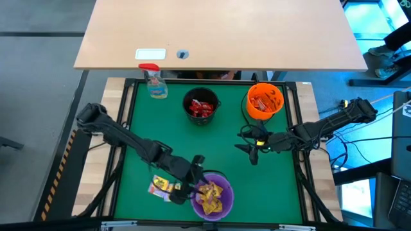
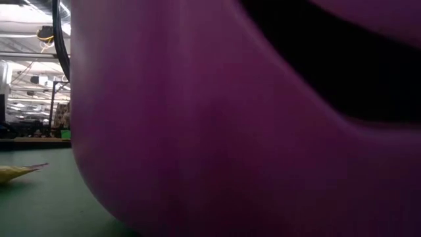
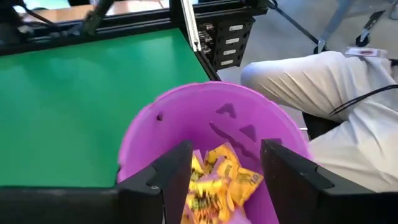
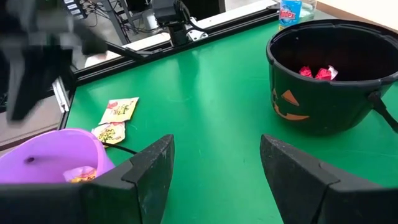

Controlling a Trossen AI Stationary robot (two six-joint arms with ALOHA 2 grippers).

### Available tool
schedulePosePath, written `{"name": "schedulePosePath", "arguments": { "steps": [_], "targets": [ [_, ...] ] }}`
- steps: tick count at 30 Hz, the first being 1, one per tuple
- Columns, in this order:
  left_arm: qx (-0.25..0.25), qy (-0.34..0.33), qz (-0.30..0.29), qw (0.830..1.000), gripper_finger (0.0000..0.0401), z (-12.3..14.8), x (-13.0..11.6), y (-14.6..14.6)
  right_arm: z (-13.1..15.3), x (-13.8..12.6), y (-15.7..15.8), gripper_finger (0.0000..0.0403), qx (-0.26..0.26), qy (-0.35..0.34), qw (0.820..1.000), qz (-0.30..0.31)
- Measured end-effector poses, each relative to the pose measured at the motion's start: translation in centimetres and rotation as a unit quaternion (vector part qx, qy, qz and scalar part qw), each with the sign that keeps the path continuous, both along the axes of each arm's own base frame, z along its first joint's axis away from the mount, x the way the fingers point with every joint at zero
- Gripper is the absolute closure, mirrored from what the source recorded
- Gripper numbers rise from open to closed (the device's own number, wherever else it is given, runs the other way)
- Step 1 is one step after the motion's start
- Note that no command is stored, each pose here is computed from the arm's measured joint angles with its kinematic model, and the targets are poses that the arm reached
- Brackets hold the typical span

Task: Sort candy
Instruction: Put the yellow candy into the violet bucket

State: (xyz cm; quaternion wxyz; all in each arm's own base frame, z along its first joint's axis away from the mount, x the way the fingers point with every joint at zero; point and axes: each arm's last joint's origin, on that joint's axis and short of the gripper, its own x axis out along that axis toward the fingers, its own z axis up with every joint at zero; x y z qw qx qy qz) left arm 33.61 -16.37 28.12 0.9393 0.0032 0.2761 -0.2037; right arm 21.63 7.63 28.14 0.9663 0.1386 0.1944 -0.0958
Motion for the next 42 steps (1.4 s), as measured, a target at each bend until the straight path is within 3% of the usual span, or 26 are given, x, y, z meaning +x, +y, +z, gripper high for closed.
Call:
{"name": "schedulePosePath", "arguments": {
  "steps": [5, 9, 14, 21, 27, 34, 39, 42],
  "targets": [
    [0.036, 0.007, 0.031, 0.999, 0.0218, 4.3, -3.6, 0.5, 0.0, 0.0, 0.0, 0.0166, 0.001, 0.0, 1.0, 0.003],
    [0.081, 0.065, 0.092, 0.99, 0.0218, 5.1, -7.9, 0.1, 0.0, 0.0, 0.1, 0.0166, 0.004, 0.001, 1.0, 0.007],
    [0.115, 0.183, 0.169, 0.961, 0.0218, 1.7, -11.5, -0.9, 0.0, 0.0, 0.1, 0.0166, 0.008, 0.001, 1.0, 0.014],
    [0.059, 0.248, 0.175, 0.951, 0.0218, -5.3, -13.5, -2.0, 0.0, 0.0, 0.1, 0.0166, 0.025, 0.0, 1.0, 0.011],
    [0.075, 0.283, 0.169, 0.941, 0.0218, -8.2, -15.0, -2.6, 0.0, 0.0, 0.1, 0.0166, 0.033, 0.0, 0.999, 0.008],
    [0.113, 0.319, 0.17, 0.925, 0.0218, -10.9, -14.6, -3.3, 0.0, 0.0, 0.1, 0.0166, 0.036, -0.001, 0.999, 0.006],
    [0.12, 0.366, 0.166, 0.908, 0.0218, -12.8, -14.0, -3.4, 0.0, 0.0, 0.1, 0.0166, 0.039, -0.002, 0.999, 0.005],
    [0.114, 0.366, 0.17, 0.908, 0.0218, -12.8, -13.8, -3.4, 0.0, 0.0, 0.1, 0.0166, 0.045, -0.002, 0.999, 0.002]
  ]
}}
